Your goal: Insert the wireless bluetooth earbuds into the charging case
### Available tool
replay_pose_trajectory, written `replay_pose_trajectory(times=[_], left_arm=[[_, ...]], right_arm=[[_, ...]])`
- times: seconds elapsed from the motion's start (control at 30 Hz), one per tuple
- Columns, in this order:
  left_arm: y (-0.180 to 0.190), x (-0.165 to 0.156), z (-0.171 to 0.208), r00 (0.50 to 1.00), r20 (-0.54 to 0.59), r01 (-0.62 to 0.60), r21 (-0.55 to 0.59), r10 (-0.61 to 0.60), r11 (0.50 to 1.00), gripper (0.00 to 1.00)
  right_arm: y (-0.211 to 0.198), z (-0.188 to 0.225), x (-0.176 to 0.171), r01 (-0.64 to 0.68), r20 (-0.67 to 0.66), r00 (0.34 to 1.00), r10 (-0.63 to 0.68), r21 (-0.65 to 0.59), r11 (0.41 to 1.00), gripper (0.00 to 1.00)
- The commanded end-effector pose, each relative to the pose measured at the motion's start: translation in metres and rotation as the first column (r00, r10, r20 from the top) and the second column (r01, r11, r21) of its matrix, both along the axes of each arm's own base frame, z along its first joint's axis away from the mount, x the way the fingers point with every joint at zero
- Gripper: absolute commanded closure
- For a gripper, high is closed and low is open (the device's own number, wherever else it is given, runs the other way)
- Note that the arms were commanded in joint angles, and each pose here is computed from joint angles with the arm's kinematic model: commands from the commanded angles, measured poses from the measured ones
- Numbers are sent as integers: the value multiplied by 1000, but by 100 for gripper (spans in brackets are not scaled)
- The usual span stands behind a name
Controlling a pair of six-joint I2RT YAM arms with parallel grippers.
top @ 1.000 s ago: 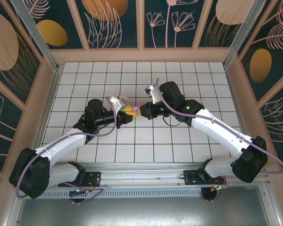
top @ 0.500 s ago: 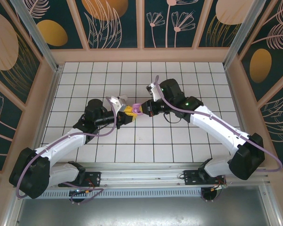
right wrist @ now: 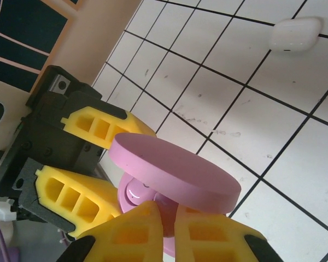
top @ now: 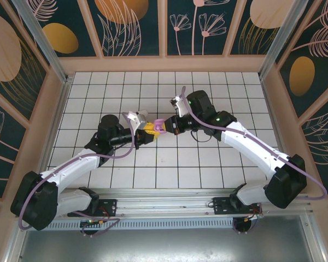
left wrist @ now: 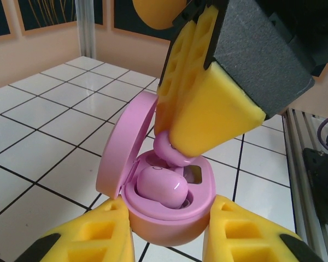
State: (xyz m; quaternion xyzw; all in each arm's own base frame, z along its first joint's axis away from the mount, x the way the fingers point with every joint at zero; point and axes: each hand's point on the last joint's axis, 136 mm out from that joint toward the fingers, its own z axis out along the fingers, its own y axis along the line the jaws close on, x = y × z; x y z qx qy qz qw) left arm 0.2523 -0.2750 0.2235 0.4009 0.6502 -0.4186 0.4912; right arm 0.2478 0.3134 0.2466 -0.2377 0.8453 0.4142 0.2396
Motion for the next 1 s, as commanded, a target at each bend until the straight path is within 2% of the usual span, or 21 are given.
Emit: replay_pose_trajectory(times=[0.0, 0.23, 0.43, 0.97], left_arm=[[-1, -5, 26, 996, 88, 35, -51, -31, 998, 100], [0, -6, 27, 995, 93, 36, -52, -31, 998, 100], [1, -8, 29, 994, 100, 37, -56, -32, 998, 100], [1, -9, 30, 994, 100, 42, -55, -37, 998, 100]], right_arm=[[-2, -5, -7, -19, -45, 999, 20, 4, 1000, 91], [-6, -11, -10, -9, -60, 998, 8, -16, 1000, 89], [-11, -15, -8, 9, -54, 998, -12, -56, 998, 83], [-10, 6, -1, 34, -14, 999, -35, -34, 999, 64]])
